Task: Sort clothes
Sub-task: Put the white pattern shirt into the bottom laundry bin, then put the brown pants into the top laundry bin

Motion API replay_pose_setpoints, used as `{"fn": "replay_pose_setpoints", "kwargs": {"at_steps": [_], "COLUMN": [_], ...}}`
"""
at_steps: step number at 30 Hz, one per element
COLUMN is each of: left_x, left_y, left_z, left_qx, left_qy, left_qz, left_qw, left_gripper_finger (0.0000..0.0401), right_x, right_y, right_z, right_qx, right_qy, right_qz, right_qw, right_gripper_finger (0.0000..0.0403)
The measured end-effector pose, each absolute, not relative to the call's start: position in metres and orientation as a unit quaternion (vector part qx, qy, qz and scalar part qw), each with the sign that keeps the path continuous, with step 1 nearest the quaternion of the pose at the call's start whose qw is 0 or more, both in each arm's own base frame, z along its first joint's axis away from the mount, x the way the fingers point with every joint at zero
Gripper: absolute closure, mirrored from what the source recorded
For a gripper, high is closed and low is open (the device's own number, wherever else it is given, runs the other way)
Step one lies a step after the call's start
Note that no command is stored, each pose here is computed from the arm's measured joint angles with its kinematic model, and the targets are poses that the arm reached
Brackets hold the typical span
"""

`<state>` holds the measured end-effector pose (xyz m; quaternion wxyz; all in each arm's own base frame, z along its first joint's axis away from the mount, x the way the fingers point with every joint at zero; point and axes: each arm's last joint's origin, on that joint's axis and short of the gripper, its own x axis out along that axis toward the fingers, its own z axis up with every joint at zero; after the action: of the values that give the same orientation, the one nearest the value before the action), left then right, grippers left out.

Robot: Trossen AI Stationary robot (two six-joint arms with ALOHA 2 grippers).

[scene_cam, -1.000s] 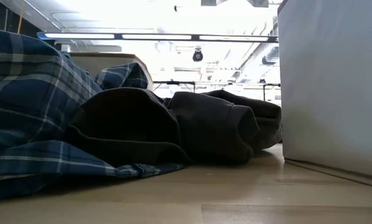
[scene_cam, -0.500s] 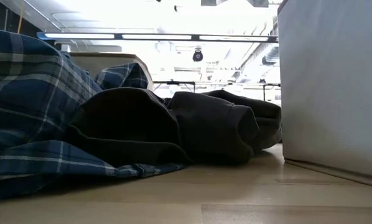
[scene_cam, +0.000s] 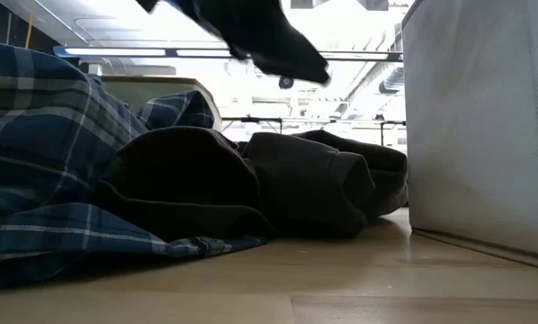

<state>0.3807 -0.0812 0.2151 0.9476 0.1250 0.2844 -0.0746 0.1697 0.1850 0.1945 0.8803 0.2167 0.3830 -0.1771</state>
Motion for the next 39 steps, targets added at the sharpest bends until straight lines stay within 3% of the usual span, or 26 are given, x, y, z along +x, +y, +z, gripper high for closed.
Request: {"fn": "replay_pose_setpoints", "kwargs": {"at_steps": [6, 15, 19, 24, 25, 27, 32, 39], "left_x": [0.397, 0.403, 0.403, 0.402, 0.402, 0.402, 0.401, 0.395], "left_y": [-0.064, -0.037, -0.032, -0.03, -0.03, -0.03, -0.029, -0.034], "left_z": [0.174, 0.116, 0.1, 0.093, 0.094, 0.1, 0.135, 0.24], "left_qx": [0.113, 0.101, 0.093, 0.097, 0.098, 0.099, 0.127, 0.186], "left_qy": [0.326, 0.416, 0.444, 0.453, 0.452, 0.449, 0.439, 0.327], "left_qz": [-0.033, 0.064, 0.072, 0.077, 0.077, 0.076, 0.071, 0.101], "left_qw": [0.938, 0.901, 0.888, 0.883, 0.883, 0.885, 0.887, 0.921], "left_gripper_finger": [0.0107, 0.0122, 0.0182, 0.0331, 0.0362, 0.0382, 0.0383, 0.0394], "right_x": [0.17, 0.171, 0.171, 0.171, 0.171, 0.171, 0.172, 0.172], "right_y": [0.184, 0.184, 0.184, 0.183, 0.183, 0.183, 0.183, 0.183], "right_z": [0.195, 0.196, 0.196, 0.196, 0.196, 0.196, 0.196, 0.197], "right_qx": [0.213, 0.21, 0.209, 0.206, 0.206, 0.206, 0.206, 0.205], "right_qy": [0.37, 0.356, 0.349, 0.342, 0.341, 0.341, 0.338, 0.323], "right_qz": [-0.183, -0.189, -0.191, -0.195, -0.195, -0.195, -0.196, -0.2], "right_qw": [0.885, 0.891, 0.893, 0.896, 0.896, 0.896, 0.897, 0.902], "right_gripper_finger": [0.0251, 0.0251, 0.0251, 0.0251, 0.0251, 0.0251, 0.0251, 0.0251]}}
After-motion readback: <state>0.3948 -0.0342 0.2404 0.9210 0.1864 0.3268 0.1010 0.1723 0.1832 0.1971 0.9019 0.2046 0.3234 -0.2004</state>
